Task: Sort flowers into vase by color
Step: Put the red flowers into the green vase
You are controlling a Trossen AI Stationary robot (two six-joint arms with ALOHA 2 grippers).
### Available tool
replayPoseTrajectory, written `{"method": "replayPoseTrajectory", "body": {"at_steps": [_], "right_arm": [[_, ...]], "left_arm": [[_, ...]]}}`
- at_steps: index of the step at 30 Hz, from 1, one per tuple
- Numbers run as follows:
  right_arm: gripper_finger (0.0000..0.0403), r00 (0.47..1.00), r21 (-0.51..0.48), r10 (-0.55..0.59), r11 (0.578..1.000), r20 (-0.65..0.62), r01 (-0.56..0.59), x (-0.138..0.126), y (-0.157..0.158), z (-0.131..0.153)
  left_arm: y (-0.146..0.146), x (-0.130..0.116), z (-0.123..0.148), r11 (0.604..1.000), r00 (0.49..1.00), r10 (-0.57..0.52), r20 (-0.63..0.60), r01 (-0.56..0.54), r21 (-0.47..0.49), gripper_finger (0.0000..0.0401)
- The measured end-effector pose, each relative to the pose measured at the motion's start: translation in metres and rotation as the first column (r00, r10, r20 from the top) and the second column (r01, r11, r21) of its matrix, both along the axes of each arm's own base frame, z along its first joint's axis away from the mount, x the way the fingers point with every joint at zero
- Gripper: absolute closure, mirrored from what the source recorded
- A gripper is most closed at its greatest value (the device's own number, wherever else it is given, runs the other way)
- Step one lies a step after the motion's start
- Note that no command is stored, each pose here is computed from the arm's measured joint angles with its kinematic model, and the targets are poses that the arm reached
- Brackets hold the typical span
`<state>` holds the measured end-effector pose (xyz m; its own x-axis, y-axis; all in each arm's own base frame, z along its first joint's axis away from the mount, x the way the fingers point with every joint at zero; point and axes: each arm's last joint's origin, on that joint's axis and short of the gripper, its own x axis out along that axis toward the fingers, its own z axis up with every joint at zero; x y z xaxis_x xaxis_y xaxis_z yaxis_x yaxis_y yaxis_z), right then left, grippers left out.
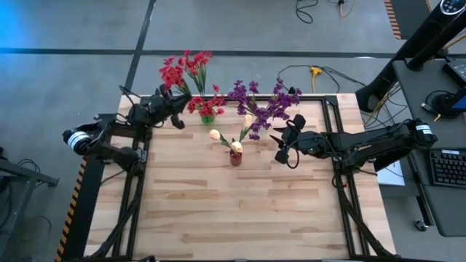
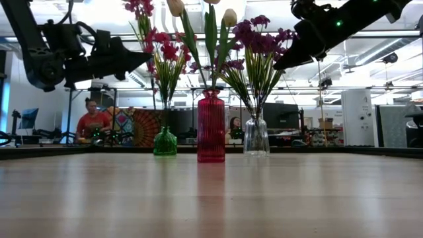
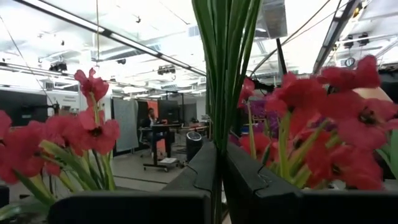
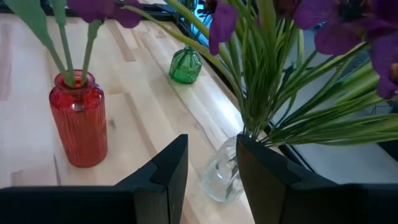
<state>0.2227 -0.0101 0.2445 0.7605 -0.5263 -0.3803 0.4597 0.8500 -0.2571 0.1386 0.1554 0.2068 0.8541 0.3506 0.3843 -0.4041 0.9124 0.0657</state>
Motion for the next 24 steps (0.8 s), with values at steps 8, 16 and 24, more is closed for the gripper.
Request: {"method": "replayPoseTrajectory", "body": {"at_steps": [8, 16, 24], "right_arm": [[0.0275, 0.999, 0.009, -0.004, 1.000, 0.034, 0.003, 0.001, 0.000, 0.002], [0.0275, 0.998, 0.015, -0.007, 1.000, 0.056, 0.006, 0.002, 0.000, 0.004], [0.0275, 0.998, 0.019, -0.009, 1.000, 0.062, 0.008, 0.002, 0.000, 0.004]], "left_arm": [[0.014, 0.011, 0.005, 1.000, 1.000, 0.003, 0.005, -0.003, 0.005, 0.0401], [0.030, 0.023, -0.003, 0.999, 1.000, 0.007, -0.016, -0.008, -0.036, 0.0401], [0.031, 0.024, -0.006, 0.999, 0.999, 0.024, -0.032, -0.025, -0.027, 0.0401]]}}
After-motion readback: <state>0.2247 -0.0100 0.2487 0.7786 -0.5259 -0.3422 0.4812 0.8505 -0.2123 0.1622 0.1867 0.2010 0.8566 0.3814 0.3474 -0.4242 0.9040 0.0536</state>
